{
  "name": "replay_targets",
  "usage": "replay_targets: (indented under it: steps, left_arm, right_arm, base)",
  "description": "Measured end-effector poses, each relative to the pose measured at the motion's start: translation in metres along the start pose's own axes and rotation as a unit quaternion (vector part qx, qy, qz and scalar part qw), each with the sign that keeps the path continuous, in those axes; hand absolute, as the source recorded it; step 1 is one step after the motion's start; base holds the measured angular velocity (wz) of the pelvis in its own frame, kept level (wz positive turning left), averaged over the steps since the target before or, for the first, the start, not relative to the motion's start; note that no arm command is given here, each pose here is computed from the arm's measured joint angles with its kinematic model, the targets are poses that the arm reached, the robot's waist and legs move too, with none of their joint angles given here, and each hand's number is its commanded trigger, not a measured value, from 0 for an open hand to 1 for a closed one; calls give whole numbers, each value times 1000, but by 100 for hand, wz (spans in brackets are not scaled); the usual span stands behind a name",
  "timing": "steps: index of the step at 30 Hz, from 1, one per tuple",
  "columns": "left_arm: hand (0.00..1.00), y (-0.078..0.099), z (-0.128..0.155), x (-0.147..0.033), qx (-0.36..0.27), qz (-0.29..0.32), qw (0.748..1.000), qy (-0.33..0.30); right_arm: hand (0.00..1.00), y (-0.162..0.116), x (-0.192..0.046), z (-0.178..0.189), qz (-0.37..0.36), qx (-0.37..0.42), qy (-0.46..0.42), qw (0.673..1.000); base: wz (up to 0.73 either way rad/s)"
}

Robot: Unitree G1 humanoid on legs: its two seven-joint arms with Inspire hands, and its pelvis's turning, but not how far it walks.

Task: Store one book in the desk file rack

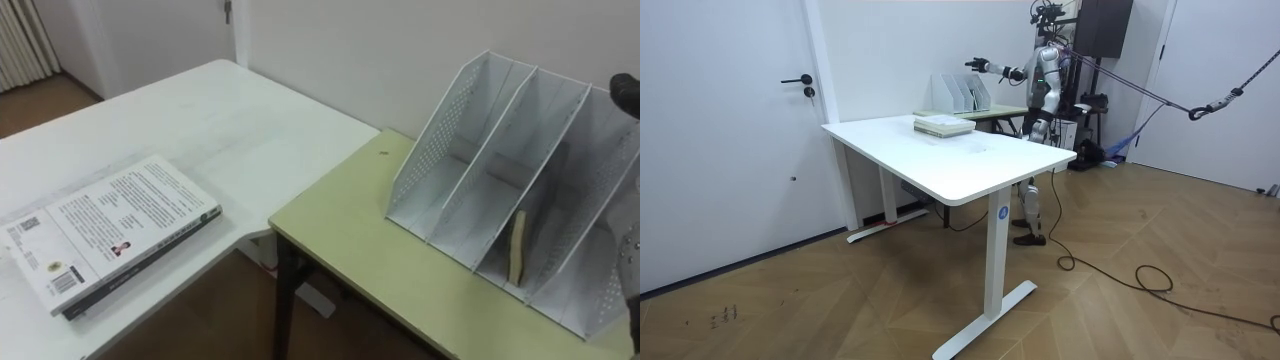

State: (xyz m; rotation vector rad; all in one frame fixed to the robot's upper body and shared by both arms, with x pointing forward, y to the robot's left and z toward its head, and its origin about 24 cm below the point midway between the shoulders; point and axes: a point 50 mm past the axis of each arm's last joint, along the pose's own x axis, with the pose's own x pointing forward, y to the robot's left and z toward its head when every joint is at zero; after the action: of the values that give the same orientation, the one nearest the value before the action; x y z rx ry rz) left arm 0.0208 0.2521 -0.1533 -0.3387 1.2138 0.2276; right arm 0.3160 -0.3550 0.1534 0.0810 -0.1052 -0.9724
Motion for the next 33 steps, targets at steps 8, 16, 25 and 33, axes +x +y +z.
replay_targets:
  steps: [8, 16, 25, 33]
  left_arm:
    - [0, -1, 0, 0, -2, -2, 1000, 0]
    - [0, -4, 4, 2, 3, -12, 1000, -8]
    - [0, 0, 11, 0, 19, -32, 999, -10]
    - [0, 0, 21, 1, 39, -50, 998, -12]
  right_arm:
    - [0, 10, -4, 14, 45, 18, -26, 998]
    - [0, 46, -45, 39, 278, 29, -97, 955]
    - [0, 73, -108, 35, 547, -31, -137, 825]
    - [0, 65, -151, 0, 716, -105, -91, 685]
  base:
    - [-3]
    - [-5]
    - [0]
    - [2]
